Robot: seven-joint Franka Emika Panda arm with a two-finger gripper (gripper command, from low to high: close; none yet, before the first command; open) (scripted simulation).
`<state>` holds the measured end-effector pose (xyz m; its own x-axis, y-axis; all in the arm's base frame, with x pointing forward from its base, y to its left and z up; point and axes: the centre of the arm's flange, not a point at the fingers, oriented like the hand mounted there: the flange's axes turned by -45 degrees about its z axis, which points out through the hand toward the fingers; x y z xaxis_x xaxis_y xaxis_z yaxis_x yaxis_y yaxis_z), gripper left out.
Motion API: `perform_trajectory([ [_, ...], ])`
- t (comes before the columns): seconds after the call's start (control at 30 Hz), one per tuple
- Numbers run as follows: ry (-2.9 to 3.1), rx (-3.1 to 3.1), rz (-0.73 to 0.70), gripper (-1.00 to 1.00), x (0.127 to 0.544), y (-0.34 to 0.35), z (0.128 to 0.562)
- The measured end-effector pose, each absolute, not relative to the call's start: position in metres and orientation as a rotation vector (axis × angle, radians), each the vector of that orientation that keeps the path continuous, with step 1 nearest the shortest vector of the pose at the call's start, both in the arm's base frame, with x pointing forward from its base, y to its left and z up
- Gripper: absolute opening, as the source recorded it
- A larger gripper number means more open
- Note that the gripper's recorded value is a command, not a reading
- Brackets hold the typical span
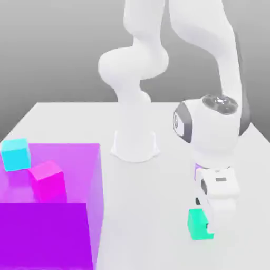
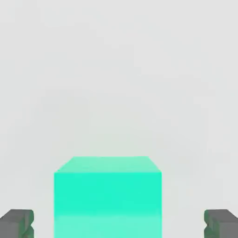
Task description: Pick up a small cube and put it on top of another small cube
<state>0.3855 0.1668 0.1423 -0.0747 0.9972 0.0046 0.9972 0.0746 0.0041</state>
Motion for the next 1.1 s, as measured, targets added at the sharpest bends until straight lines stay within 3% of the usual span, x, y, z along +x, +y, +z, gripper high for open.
perform_trajectory([
  [0.03, -2.304, -2.135, -0.005, -1.00, 0.384, 0.166, 0.135],
  [0.27, -2.303, -2.135, -0.002, -1.00, 0.384, 0.166, 0.134],
  [0.6, -2.296, -2.146, -0.006, -1.00, 0.385, 0.165, 0.196],
  [0.83, -2.034, -2.490, -0.131, -1.00, 0.419, 0.137, 0.237],
  [1.1, -1.899, -2.604, -0.125, -1.00, 0.446, 0.110, 0.262],
])
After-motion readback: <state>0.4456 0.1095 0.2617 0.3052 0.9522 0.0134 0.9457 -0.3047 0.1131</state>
